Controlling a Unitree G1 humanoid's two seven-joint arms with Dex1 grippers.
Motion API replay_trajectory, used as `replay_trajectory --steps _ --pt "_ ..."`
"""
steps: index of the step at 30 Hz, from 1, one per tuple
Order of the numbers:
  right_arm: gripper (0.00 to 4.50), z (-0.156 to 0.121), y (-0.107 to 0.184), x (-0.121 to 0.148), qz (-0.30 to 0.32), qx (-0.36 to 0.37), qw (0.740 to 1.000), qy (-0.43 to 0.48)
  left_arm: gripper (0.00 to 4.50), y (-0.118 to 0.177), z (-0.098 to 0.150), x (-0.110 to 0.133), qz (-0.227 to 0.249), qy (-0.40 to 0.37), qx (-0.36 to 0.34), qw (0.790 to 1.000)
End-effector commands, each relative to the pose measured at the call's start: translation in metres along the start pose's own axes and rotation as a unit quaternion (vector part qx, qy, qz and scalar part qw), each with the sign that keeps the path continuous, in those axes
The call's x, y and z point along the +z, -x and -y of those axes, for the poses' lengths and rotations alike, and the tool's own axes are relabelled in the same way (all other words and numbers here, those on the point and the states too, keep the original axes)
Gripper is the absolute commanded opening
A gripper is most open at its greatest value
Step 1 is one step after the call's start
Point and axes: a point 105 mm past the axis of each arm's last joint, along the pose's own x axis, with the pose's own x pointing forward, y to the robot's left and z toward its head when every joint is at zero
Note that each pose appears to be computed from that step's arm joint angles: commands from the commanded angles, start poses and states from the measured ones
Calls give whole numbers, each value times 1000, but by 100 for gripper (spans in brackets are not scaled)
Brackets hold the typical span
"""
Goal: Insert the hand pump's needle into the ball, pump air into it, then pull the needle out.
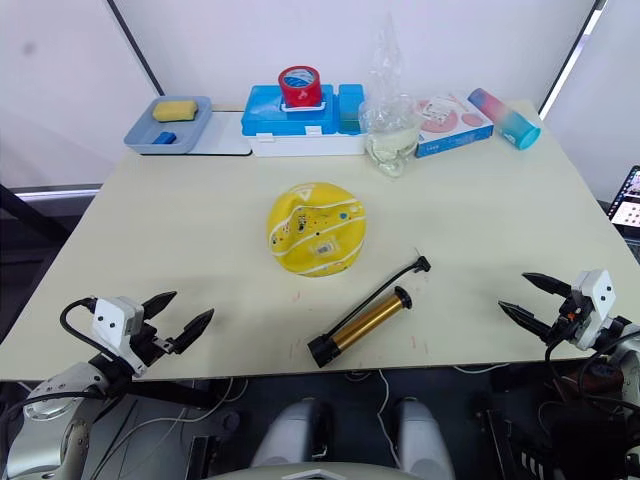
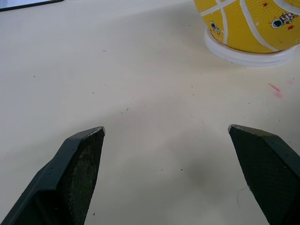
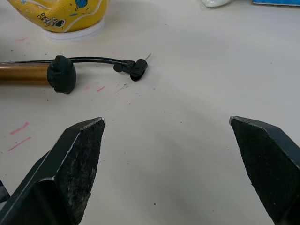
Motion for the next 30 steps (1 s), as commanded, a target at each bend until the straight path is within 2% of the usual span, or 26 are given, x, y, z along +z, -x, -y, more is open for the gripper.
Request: replay_trajectory --steps 1,10,17,22,26,30 --pt "448 6 7 8 15 -10 1000 16 450 6 -8 7 12 -14 12 1000" --pt "448 5 11 3 27 1 999 23 450 7 -3 10 11 -22 -19 1000" --pt "448 -5 15 13 52 55 997 25 450 -7 12 36 19 -44 -83 995" --pt "448 -11 16 24 70 82 994 34 450 -15 31 50 22 -59 -136 989" --pt "448 -17 16 32 74 103 991 38 450 -22 57 65 28 -70 -189 979" --pt "448 -22 16 37 78 113 990 39 450 -26 73 71 10 -85 -232 969"
